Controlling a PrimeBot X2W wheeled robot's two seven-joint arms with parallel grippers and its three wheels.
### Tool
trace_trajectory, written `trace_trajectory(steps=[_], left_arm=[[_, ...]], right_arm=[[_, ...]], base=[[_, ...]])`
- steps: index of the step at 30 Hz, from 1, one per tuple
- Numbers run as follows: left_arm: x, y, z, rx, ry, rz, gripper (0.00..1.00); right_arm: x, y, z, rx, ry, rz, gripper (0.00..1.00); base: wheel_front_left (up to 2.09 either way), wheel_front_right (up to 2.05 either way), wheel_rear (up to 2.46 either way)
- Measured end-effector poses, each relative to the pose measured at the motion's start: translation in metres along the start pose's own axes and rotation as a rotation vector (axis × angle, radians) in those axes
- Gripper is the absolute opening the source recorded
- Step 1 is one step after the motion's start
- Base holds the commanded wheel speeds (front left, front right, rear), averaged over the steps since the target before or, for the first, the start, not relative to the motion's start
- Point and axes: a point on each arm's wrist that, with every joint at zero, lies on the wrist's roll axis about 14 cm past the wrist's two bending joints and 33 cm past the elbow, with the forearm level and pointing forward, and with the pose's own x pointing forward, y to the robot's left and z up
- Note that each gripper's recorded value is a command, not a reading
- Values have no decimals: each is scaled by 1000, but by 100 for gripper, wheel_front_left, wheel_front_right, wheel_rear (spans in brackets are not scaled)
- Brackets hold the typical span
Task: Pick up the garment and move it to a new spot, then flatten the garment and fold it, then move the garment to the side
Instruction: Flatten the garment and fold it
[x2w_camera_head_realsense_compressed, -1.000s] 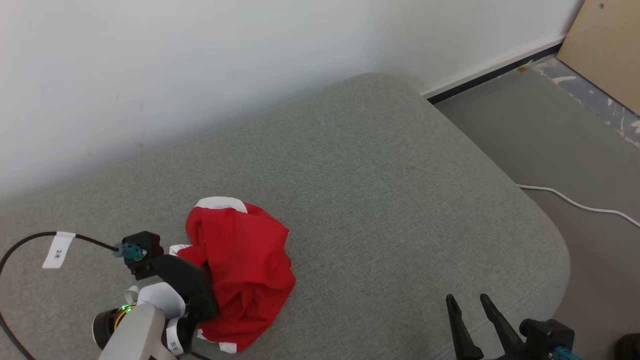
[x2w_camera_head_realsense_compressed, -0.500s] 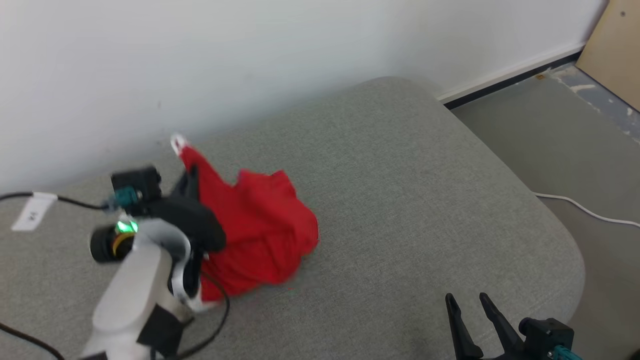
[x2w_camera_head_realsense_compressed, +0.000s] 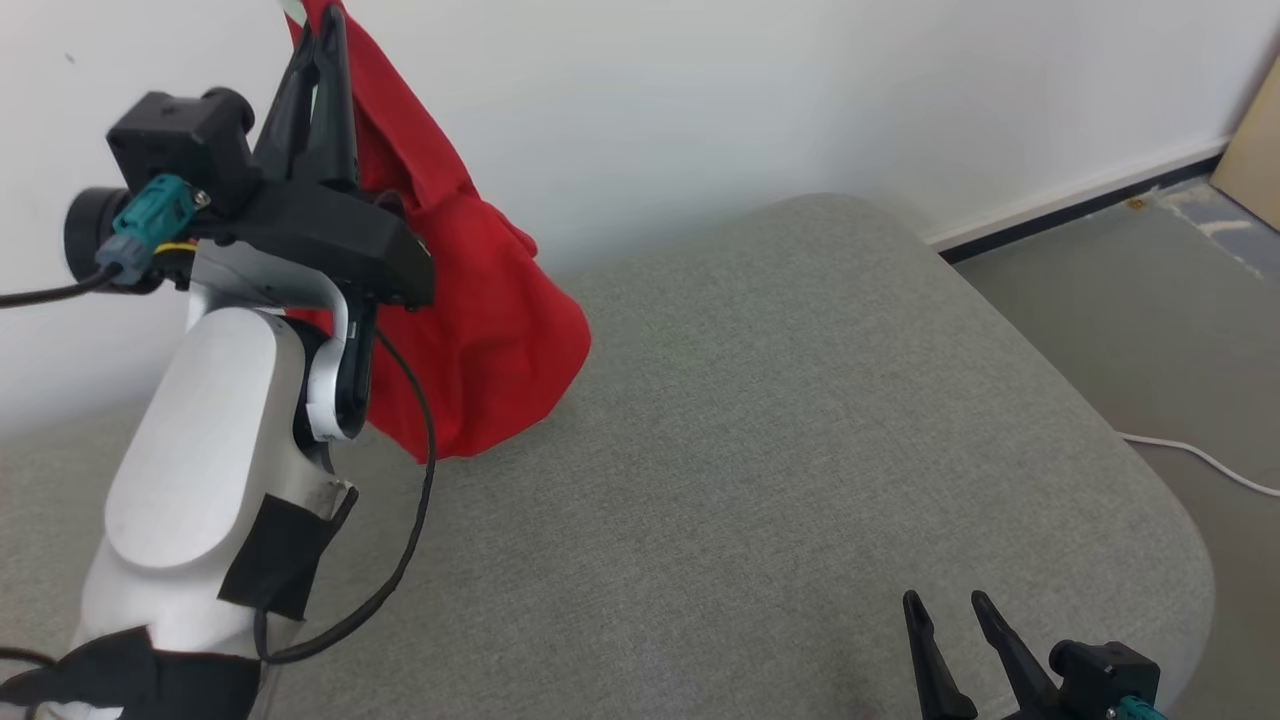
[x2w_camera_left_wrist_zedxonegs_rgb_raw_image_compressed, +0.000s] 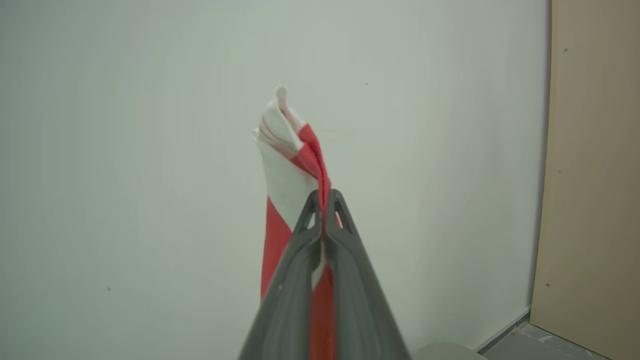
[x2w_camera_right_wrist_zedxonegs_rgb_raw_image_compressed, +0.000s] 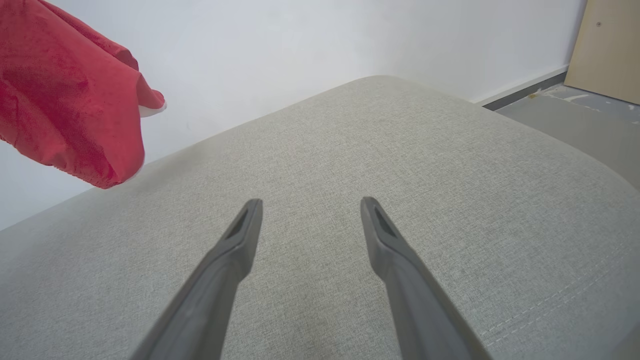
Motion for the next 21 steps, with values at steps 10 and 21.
trace_trajectory(steps=[10, 21], left_arm=[[-11, -30, 18, 53, 34, -105, 0], [-95, -118, -167, -325, 582, -283, 100]], right_arm=[[2, 9, 1, 10, -8, 32, 100], [4, 7, -10, 13, 28, 15, 100]], base=[[0, 0, 0], [0, 0, 0]])
